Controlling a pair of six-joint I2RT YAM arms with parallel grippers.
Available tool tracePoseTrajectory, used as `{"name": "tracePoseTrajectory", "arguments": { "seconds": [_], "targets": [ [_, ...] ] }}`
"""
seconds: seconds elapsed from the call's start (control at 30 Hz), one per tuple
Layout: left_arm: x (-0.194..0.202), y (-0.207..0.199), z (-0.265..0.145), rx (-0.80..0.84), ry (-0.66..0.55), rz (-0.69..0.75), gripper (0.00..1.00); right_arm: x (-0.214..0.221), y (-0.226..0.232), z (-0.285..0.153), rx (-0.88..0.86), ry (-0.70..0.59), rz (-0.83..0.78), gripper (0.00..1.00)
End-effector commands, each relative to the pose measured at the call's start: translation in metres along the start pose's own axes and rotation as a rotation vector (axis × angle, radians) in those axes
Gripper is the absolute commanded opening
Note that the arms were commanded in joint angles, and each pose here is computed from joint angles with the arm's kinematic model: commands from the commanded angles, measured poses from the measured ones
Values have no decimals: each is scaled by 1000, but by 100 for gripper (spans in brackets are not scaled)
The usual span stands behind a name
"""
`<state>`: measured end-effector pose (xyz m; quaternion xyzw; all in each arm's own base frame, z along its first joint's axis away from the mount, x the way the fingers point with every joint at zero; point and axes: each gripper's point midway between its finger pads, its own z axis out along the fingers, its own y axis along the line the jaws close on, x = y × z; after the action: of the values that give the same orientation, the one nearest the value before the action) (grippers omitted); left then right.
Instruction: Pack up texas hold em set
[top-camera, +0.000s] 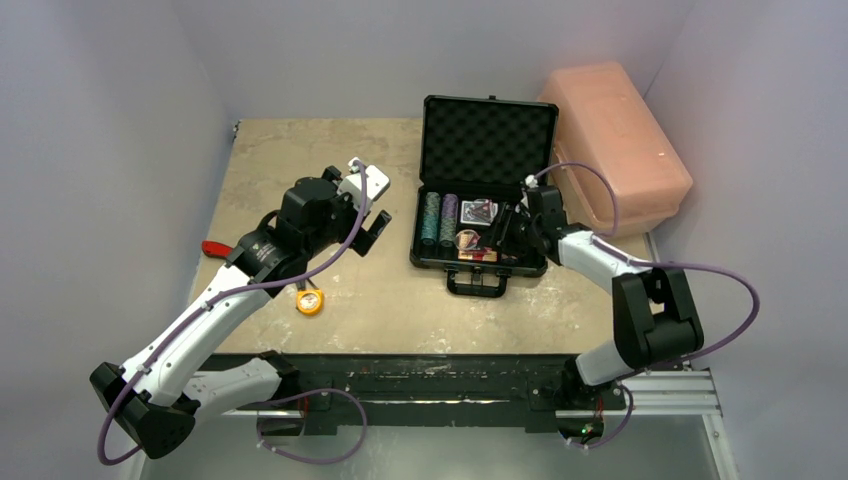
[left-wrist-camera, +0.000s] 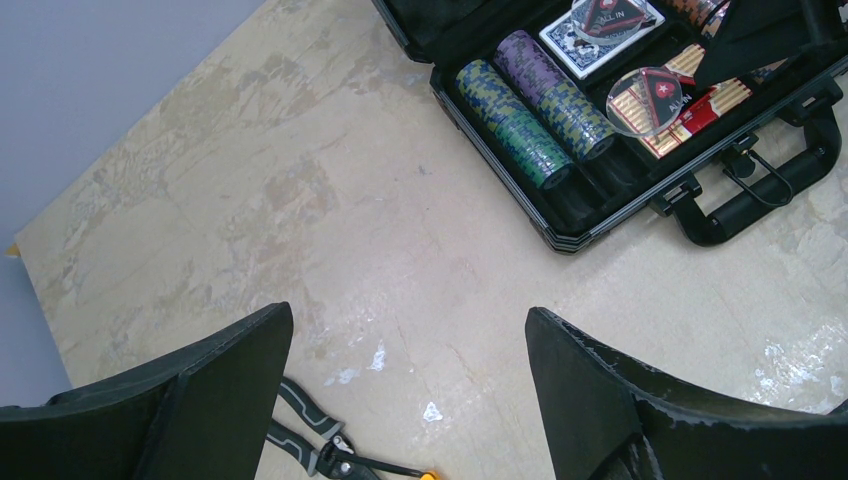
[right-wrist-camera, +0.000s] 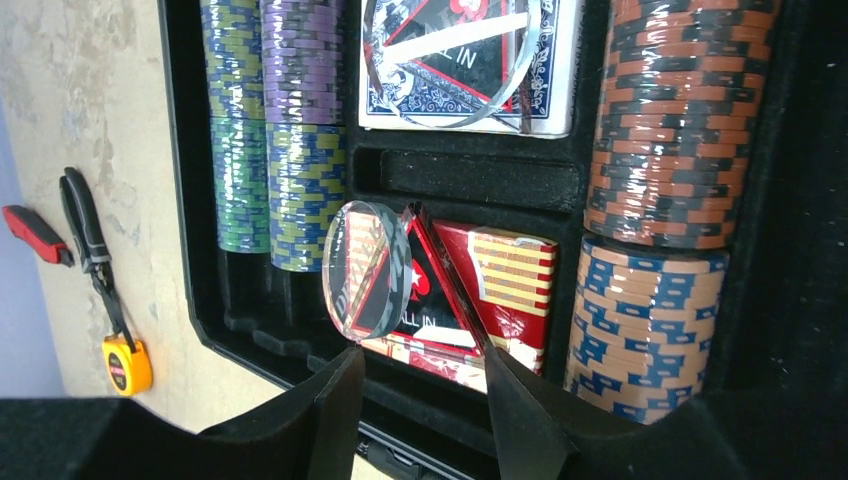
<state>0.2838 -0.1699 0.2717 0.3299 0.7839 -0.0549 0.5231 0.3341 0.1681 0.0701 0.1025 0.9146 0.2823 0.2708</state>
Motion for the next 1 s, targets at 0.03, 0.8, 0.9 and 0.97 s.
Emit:
{"name": "tracePoseTrajectory", "arguments": {
  "seconds": [0.03,0.8,0.9,0.97],
  "targets": [
    [-8,3,0,-13,-31,-21,86,-21,8,-23,24,-74,-66,52],
    [-2,18,10,-116,7,-78,96,-117,57,-114,60,-453,-127,86],
    [-2,20,9,-125,5,-76,96,-139,75,-123,32,-504,-77,91],
    [-3,21,8,-131,4,-74,96,-158,82,-130,36,-556,-32,94]
  ]
}}
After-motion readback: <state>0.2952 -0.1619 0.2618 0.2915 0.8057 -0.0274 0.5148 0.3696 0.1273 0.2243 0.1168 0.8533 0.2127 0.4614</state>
